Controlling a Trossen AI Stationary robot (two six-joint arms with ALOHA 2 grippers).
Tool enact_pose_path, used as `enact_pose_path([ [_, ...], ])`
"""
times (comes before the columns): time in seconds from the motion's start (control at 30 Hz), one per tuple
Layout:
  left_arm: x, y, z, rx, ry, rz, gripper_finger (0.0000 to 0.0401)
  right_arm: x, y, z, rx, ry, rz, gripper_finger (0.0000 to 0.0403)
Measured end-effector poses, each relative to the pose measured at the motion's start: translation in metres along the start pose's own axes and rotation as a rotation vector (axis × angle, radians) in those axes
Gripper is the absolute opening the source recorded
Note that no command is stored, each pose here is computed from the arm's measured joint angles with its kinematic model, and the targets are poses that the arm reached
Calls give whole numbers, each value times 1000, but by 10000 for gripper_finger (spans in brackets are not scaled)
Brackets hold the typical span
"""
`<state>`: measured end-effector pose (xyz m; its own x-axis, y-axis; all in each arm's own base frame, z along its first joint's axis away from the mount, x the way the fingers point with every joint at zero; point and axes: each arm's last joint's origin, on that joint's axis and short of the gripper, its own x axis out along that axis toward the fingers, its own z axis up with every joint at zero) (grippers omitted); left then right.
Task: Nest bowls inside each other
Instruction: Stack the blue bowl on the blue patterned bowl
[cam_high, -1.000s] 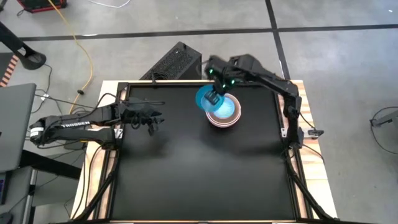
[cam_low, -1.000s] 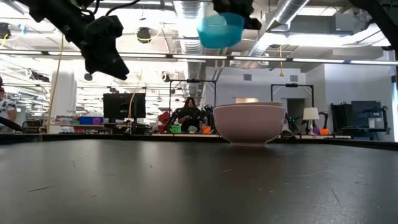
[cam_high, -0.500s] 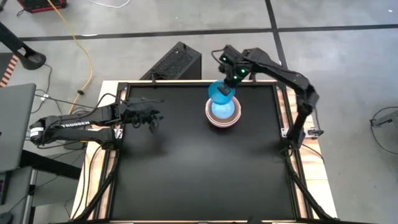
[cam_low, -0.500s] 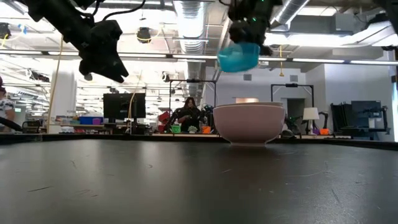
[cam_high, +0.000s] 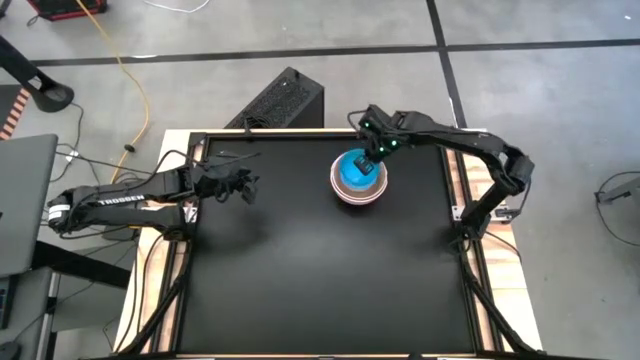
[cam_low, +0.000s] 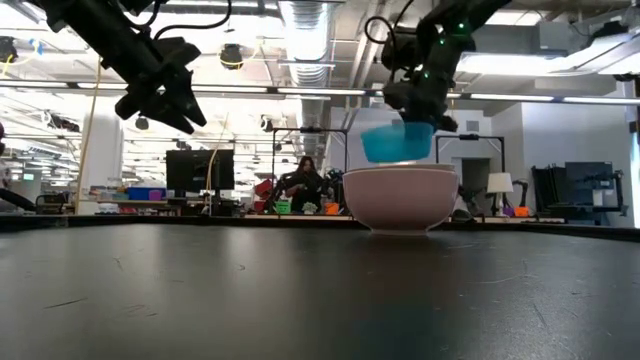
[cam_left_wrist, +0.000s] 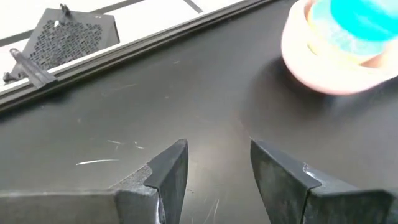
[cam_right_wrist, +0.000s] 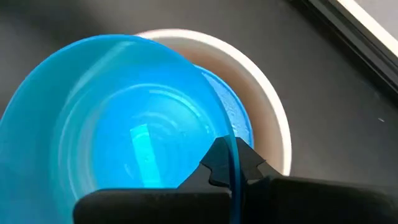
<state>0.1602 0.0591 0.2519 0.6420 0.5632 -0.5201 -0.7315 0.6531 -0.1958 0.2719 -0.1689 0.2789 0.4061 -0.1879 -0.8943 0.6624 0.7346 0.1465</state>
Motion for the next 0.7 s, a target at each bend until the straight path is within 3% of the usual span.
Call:
enact_pose_path([
  [0.37, 0, 0, 0, -105, 0, 2, 164, 14, 0, -4, 7, -55, -105, 0],
  [0.7, 0, 0, 0, -124, 8, -12, 164, 14, 4, -5, 1, -61, -116, 0],
])
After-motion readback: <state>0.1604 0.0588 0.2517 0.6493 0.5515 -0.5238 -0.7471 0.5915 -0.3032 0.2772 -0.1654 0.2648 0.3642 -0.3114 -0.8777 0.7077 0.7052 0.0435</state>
